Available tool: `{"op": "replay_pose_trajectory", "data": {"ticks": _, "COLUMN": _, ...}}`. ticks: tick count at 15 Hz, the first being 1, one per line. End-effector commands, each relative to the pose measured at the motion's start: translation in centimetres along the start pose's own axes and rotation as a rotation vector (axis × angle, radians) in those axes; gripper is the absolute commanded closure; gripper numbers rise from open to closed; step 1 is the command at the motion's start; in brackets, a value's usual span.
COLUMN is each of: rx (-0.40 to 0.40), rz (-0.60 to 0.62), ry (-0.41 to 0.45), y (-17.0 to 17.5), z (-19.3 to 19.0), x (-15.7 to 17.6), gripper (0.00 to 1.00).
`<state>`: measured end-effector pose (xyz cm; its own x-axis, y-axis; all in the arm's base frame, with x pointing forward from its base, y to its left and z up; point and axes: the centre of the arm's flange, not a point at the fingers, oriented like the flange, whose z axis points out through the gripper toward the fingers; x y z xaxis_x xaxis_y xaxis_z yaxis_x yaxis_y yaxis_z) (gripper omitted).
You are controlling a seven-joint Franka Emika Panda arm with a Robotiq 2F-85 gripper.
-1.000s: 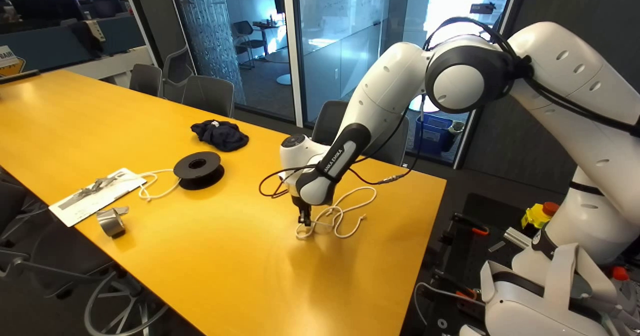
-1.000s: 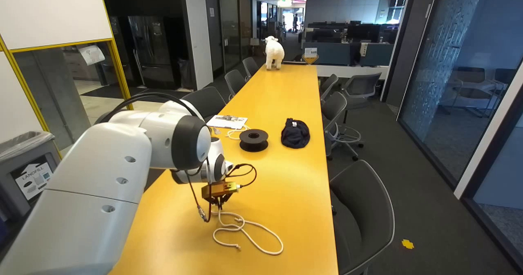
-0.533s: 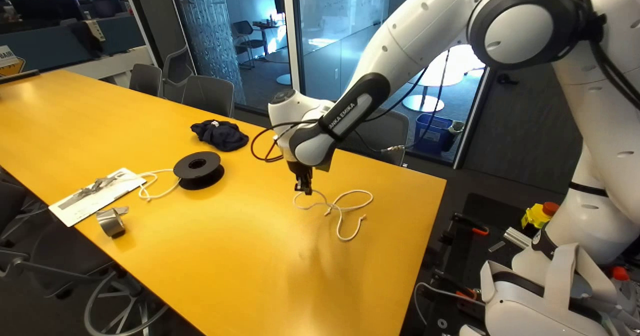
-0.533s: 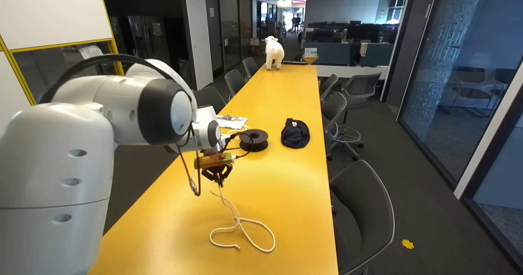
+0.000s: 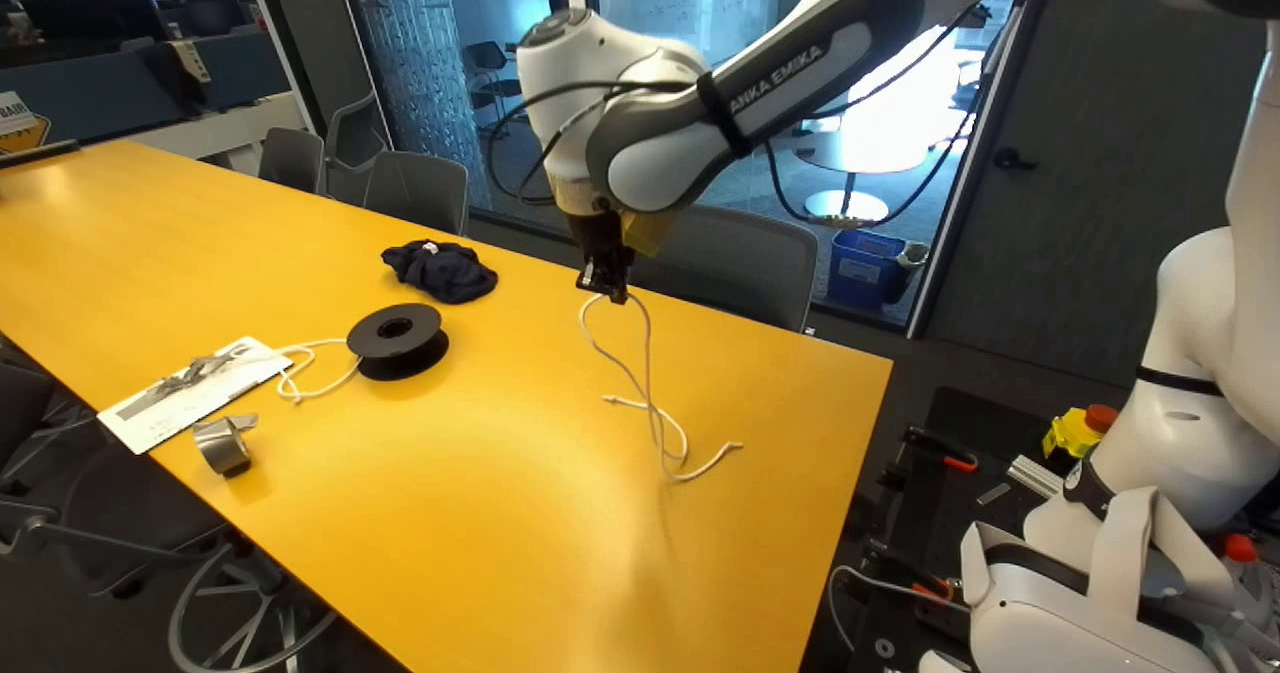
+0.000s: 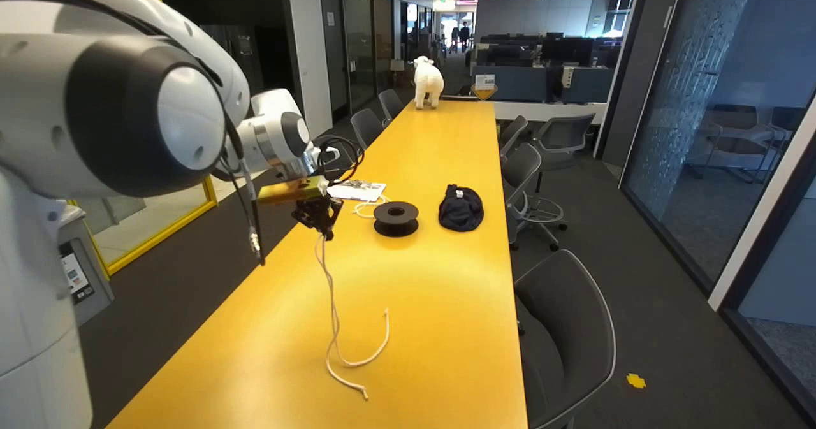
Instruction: Move the middle of the rope to the right
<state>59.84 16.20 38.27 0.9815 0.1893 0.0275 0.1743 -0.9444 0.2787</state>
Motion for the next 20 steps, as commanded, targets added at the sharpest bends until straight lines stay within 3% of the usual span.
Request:
{"op": "replay_pose_trajectory", "data": {"ticks": 1, "rx": -0.018, "rz": 0.086, "ry": 0.028, "y": -0.6, "z": -9.5, "x": -2.8, "gripper": 0.99}}
{"op": "replay_pose_trajectory", "data": {"ticks": 7, "rx": -0.034, "rz": 0.101, "ry": 0.053, "y": -6.0, "z": -17.2, "x": -4.0, "gripper": 0.99}}
{"op": "replay_pose_trajectory", "data": {"ticks": 14, "rx": -0.002, "rz": 0.079, "ry": 0.078, "y": -11.6, "z": -20.1, "x": -4.5, "gripper": 0.99}}
{"op": "replay_pose_trajectory", "data": {"ticks": 20, "rx": 0.024, "rz": 0.068, "ry": 0.111, "y": -12.3, "z": -21.8, "x": -5.6, "gripper": 0.99}}
